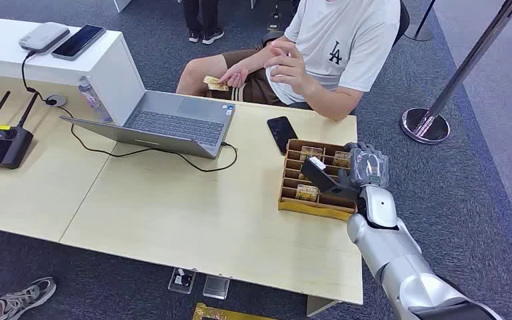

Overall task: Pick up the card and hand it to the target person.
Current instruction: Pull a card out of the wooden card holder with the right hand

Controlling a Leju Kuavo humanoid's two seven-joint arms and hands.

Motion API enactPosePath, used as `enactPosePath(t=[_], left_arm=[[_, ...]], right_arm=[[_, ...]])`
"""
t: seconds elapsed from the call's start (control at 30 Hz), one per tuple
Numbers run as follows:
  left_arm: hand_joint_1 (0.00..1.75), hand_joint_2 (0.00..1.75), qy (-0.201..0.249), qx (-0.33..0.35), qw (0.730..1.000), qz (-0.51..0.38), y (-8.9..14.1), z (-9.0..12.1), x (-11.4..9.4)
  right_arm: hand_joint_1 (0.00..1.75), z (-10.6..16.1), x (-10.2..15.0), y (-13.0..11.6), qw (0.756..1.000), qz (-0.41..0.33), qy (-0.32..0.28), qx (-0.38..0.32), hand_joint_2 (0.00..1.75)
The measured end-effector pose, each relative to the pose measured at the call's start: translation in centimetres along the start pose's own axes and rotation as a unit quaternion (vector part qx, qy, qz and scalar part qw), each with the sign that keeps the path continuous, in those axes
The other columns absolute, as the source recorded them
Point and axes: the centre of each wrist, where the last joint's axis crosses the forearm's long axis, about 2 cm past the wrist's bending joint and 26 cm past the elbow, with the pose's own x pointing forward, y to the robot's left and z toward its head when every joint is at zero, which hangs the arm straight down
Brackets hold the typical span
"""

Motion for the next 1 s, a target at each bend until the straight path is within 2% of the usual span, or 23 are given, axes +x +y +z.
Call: enactPosePath(t=[0.2,0.5,0.67,0.8,0.9,1.0], left_arm=[[0.0,0.0,-0.001,0.0,1.0,0.0,-0.01,0.0,0.0],[0.0,0.0,-0.001,0.0,1.0,0.0,-0.01,0.0,0.0],[0.0,0.0,-0.001,0.0,1.0,0.0,-0.02,0.0,-0.01],[0.0,0.0,-0.002,0.0,1.0,0.0,-0.02,0.0,-0.01],[0.0,0.0,-0.004,0.003,1.0,0.0,0.0,0.0,0.0],[0.0,1.31,-0.005,0.008,1.0,0.0,0.02,0.0,0.0]], right_arm=[[0.56,0.03,-0.25,0.05,1.0,0.002,0.005,0.002,1.75],[0.73,0.07,-0.48,0.14,1.0,0.004,0.008,0.007,1.75],[0.96,0.1,-0.47,0.19,1.0,0.006,0.005,0.009,1.75],[1.38,0.11,-0.4,0.2,1.0,0.012,-0.001,0.009,1.75],[1.54,0.1,-0.36,0.19,1.0,0.014,-0.004,0.009,1.75],[1.68,0.11,-0.35,0.18,1.0,0.015,-0.007,0.006,1.75]])
